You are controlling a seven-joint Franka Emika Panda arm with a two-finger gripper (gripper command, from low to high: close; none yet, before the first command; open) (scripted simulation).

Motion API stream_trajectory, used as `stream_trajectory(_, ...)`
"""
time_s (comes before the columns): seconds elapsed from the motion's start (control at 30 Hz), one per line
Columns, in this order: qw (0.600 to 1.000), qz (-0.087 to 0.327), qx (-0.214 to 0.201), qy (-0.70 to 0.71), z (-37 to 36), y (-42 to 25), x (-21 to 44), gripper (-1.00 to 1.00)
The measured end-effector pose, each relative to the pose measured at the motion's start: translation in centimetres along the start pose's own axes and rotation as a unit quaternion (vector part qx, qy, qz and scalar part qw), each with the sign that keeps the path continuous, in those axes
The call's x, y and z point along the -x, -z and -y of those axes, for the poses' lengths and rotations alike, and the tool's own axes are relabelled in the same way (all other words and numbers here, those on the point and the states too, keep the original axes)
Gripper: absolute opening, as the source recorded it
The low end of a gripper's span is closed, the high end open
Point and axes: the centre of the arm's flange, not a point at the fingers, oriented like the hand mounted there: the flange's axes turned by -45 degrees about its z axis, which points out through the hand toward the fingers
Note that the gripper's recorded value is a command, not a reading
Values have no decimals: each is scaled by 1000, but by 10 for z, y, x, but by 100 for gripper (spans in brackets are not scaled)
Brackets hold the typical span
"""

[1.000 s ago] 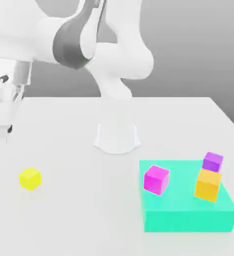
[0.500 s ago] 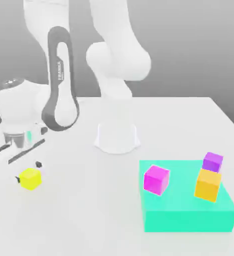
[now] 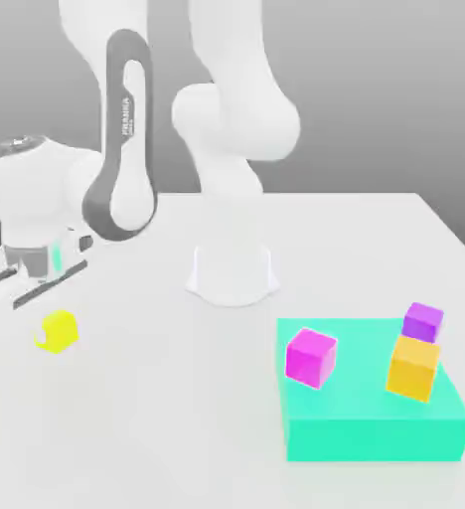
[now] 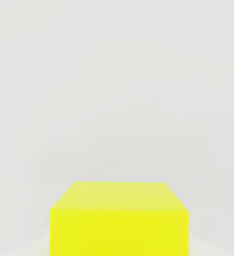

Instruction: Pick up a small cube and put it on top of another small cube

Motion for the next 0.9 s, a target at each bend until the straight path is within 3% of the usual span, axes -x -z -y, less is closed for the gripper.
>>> stream_trajectory(0.13, 981, 4, -5, 193, 43, 27, 97, -100)
stream_trajectory(0.27, 927, 6, -8, 376, 57, 55, 202, -100)
stream_trajectory(0.47, 800, 7, -7, 601, 24, 92, 345, -100)
stream_trajectory(0.67, 631, 1, 2, 776, -58, 105, 466, -100)
stream_trajectory(0.8, 609, 1, 3, 794, -70, 65, 479, -100)
stream_trajectory(0.83, 607, 1, 3, 794, -72, 59, 480, 100)
stream_trajectory(0.9, 607, 1, 3, 795, -72, 59, 480, 100)
